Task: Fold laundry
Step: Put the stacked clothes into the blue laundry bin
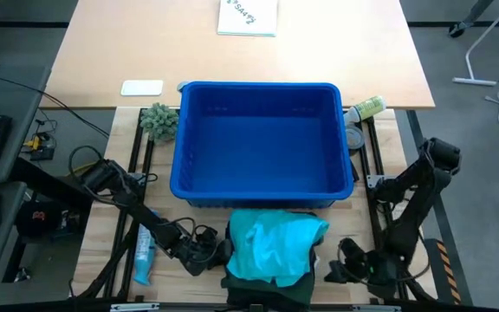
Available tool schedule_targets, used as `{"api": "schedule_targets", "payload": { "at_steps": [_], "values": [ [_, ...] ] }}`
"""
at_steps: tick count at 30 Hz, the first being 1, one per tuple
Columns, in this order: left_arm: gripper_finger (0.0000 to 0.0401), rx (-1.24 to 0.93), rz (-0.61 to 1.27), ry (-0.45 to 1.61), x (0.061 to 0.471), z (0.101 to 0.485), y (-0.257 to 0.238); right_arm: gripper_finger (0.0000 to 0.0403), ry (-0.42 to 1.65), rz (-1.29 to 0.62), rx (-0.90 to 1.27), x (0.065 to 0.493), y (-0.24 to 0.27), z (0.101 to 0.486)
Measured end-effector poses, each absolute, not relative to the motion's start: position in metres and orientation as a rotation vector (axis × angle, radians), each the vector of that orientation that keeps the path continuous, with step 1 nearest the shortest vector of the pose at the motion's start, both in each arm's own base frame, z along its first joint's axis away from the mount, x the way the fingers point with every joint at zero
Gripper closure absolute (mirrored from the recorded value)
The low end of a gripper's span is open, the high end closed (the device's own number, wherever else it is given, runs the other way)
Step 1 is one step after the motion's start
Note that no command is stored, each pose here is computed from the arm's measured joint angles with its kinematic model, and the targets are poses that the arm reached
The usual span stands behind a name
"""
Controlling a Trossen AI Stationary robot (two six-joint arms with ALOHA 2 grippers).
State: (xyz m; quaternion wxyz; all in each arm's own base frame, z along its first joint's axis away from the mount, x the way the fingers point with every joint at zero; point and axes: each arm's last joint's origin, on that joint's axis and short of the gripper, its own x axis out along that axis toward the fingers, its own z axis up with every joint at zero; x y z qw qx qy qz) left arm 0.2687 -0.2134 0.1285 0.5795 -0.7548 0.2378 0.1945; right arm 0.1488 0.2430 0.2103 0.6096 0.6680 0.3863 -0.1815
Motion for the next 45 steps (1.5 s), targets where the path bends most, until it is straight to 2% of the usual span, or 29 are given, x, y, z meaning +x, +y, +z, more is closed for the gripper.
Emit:
{"api": "schedule_targets", "payload": {
  "at_steps": [5,11,17,24,36,40,42,44,45],
  "values": [
    [0.0180,-1.770,0.462,0.550,0.271,0.128,-0.210,0.0238,0.826,-0.497,1.556,0.161,0.221,0.173],
    [0.0180,-1.766,0.471,0.543,0.274,0.128,-0.206,0.0238,0.805,-0.498,1.579,0.153,0.198,0.136],
    [0.0180,-1.767,0.484,0.540,0.277,0.128,-0.202,0.0238,0.725,-0.476,1.649,0.165,0.191,0.135],
    [0.0180,-1.753,0.508,0.537,0.278,0.125,-0.199,0.0238,0.790,-0.497,1.623,0.168,0.197,0.126],
    [0.0185,-1.716,0.572,0.549,0.283,0.114,-0.190,0.0238,0.737,-0.446,1.708,0.196,0.198,0.104],
    [0.0225,-1.706,0.571,0.602,0.291,0.103,-0.186,0.0250,0.772,-0.441,1.705,0.201,0.197,0.102],
    [0.0276,-1.685,0.527,0.634,0.300,0.100,-0.185,0.0298,0.775,-0.444,1.702,0.204,0.194,0.102],
    [0.0352,-1.650,0.471,0.635,0.309,0.101,-0.184,0.0369,0.770,-0.434,1.693,0.206,0.193,0.102],
    [0.0375,-1.632,0.450,0.633,0.314,0.102,-0.183,0.0381,0.759,-0.424,1.691,0.207,0.192,0.102]
  ]
}}
